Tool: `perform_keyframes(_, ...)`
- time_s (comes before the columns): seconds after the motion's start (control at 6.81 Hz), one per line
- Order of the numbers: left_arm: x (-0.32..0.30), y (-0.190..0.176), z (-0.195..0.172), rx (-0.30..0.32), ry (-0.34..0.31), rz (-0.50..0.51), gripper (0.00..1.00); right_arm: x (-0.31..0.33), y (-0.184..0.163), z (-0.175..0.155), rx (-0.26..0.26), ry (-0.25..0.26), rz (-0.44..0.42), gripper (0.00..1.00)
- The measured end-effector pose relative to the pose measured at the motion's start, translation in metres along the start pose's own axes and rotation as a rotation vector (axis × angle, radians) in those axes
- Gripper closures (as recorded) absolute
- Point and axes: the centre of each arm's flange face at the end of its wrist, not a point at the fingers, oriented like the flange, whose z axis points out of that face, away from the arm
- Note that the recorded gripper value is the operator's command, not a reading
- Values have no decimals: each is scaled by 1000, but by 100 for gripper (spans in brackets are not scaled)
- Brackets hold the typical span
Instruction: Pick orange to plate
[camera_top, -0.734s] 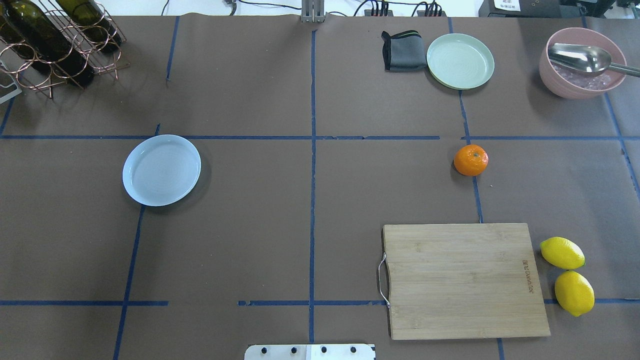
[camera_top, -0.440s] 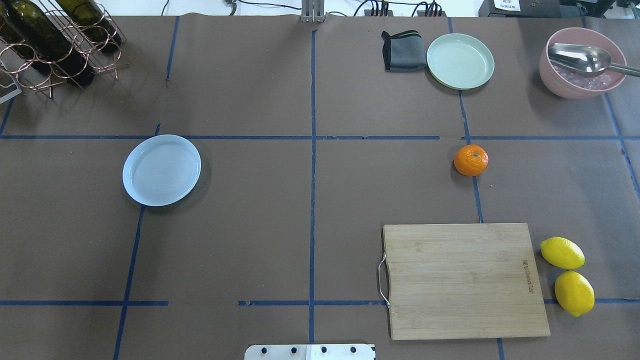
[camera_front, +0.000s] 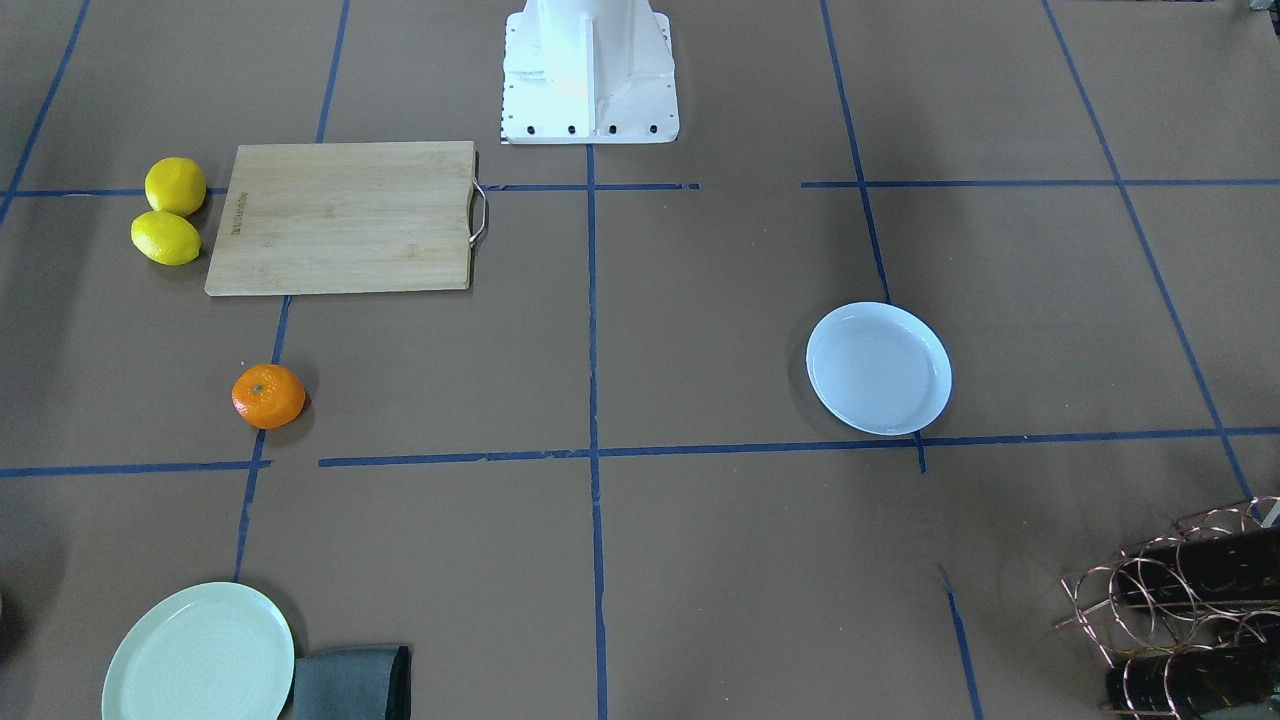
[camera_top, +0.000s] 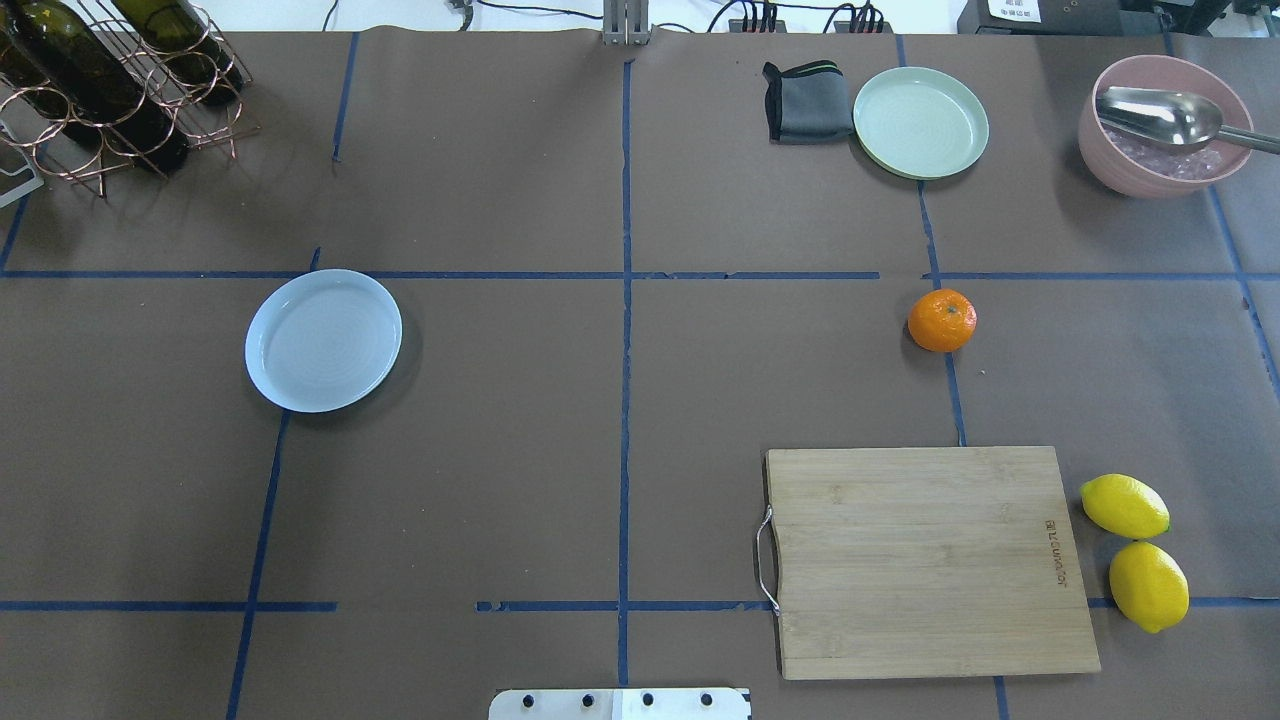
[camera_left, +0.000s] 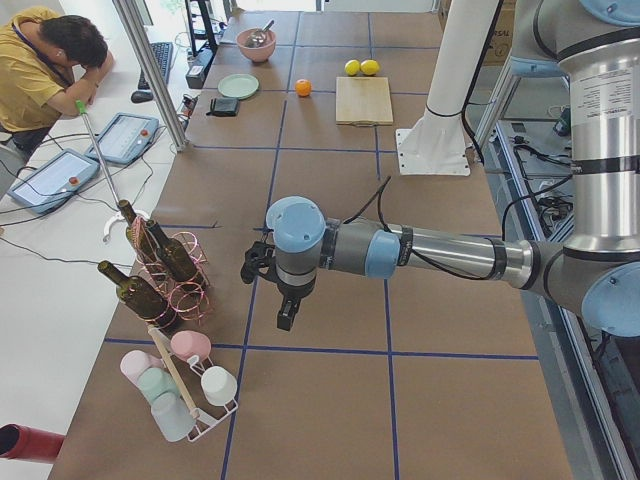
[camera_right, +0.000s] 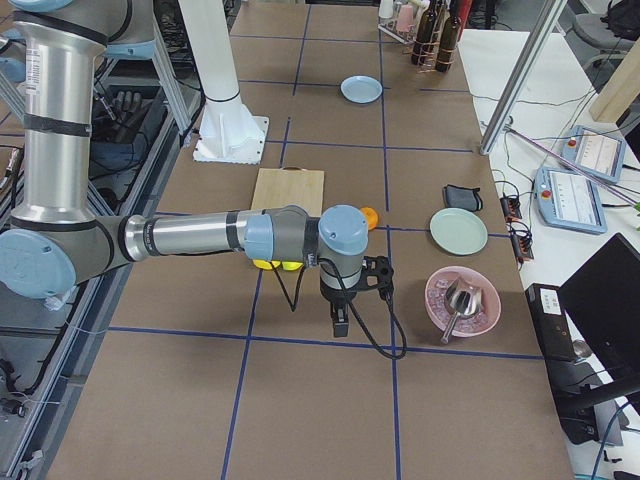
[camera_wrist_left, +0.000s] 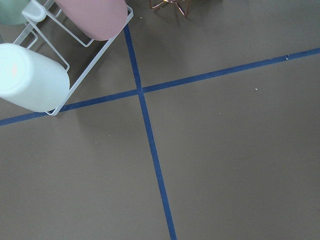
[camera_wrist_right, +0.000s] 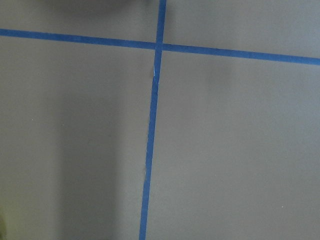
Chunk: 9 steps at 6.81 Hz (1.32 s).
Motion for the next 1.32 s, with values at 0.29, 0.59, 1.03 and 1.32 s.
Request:
perform_keyframes(0.29, 22, -58, -27, 120, -11, 123, 0, -23, -22, -26, 56, 3, -37, 0)
perform_keyframes(0.59, 44, -95, -48, 278, -16, 246, 0, -31, -29, -33, 73, -15, -44, 0)
perform_keyframes(1.03, 133, -106, -10, 390, 148, 165, 0, -34, -26, -30, 70, -62, -37, 0)
perform_keyframes(1.32, 184, -94, 56, 364, 148, 77, 0, -33, -24, -29, 68, -65, -36, 0)
